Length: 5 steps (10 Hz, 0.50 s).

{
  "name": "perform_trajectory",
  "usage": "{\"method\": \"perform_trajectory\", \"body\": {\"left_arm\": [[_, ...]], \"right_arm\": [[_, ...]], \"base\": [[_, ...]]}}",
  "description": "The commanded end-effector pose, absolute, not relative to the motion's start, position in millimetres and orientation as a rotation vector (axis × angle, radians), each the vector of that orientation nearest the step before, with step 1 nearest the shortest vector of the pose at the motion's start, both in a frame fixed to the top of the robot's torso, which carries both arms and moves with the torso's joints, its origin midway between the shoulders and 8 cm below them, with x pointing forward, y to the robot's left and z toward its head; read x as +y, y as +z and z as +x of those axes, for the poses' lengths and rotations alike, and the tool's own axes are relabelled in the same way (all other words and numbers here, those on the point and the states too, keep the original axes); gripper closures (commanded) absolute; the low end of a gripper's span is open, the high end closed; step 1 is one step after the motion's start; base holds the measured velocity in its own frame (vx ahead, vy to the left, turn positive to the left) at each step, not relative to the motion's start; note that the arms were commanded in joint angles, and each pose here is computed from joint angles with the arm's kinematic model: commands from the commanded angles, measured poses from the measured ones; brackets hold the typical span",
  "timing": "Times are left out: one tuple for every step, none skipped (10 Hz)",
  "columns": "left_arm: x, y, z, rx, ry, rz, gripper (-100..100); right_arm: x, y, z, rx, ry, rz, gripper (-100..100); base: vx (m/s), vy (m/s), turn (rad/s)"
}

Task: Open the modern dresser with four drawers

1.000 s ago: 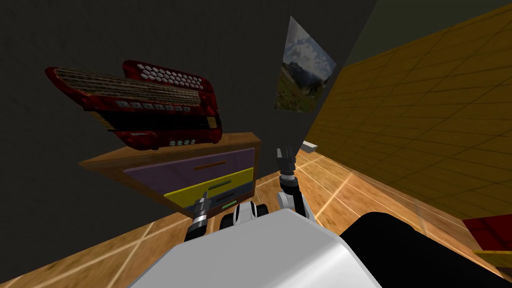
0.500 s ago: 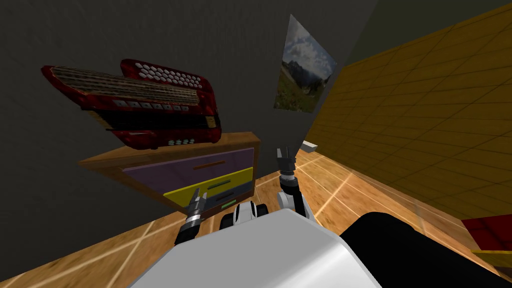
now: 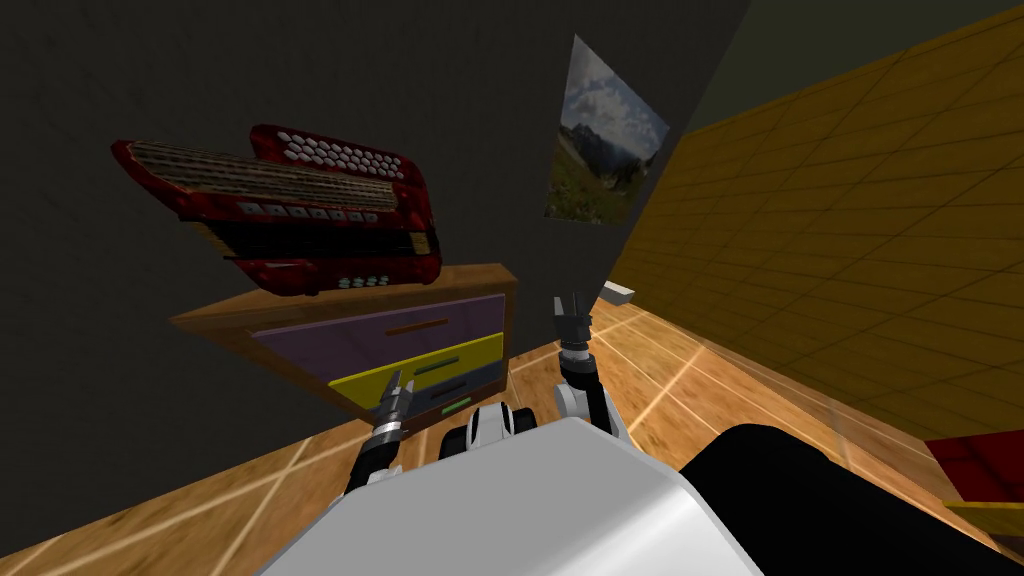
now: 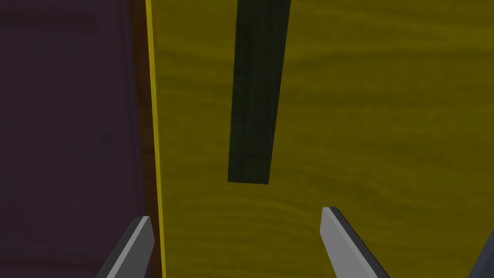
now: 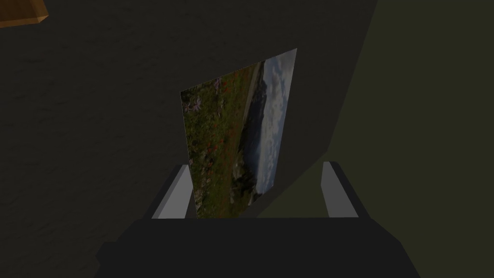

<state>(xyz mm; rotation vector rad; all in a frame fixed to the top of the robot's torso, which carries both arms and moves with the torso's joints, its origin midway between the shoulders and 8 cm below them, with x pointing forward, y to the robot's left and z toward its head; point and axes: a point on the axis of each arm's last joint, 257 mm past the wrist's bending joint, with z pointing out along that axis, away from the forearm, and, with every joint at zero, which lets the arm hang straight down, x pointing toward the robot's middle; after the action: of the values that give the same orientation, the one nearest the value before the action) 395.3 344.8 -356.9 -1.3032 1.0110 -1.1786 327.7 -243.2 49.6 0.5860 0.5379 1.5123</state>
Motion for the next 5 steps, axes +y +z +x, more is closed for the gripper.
{"method": "perform_trajectory", "body": {"left_arm": [[341.9, -355.3, 405.9, 1.02, -1.175, -1.321, -100], [338.9, -354.9, 408.8, 1.018, -1.178, -1.33, -100], [331.3, -355.0, 413.1, 1.007, -1.187, -1.351, -100], [323.7, -355.7, 415.7, 0.995, -1.198, -1.37, -100], [314.7, -356.8, 417.9, 0.979, -1.211, -1.393, -100]], "right_arm": [[-243.2, 49.6, 327.7, 0.538, 1.512, 0.586, 0], [-243.2, 49.6, 327.7, 0.538, 1.512, 0.586, 0], [-243.2, 49.6, 327.7, 0.538, 1.512, 0.586, 0], [-243.2, 49.6, 327.7, 0.538, 1.512, 0.586, 0], [-243.2, 49.6, 327.7, 0.538, 1.512, 0.586, 0]], "base": [[-0.032, -0.028, 0.011], [-0.03, -0.027, 0.011], [-0.03, -0.025, 0.01], [-0.025, -0.029, 0.008], [-0.025, -0.022, 0.006]]}}
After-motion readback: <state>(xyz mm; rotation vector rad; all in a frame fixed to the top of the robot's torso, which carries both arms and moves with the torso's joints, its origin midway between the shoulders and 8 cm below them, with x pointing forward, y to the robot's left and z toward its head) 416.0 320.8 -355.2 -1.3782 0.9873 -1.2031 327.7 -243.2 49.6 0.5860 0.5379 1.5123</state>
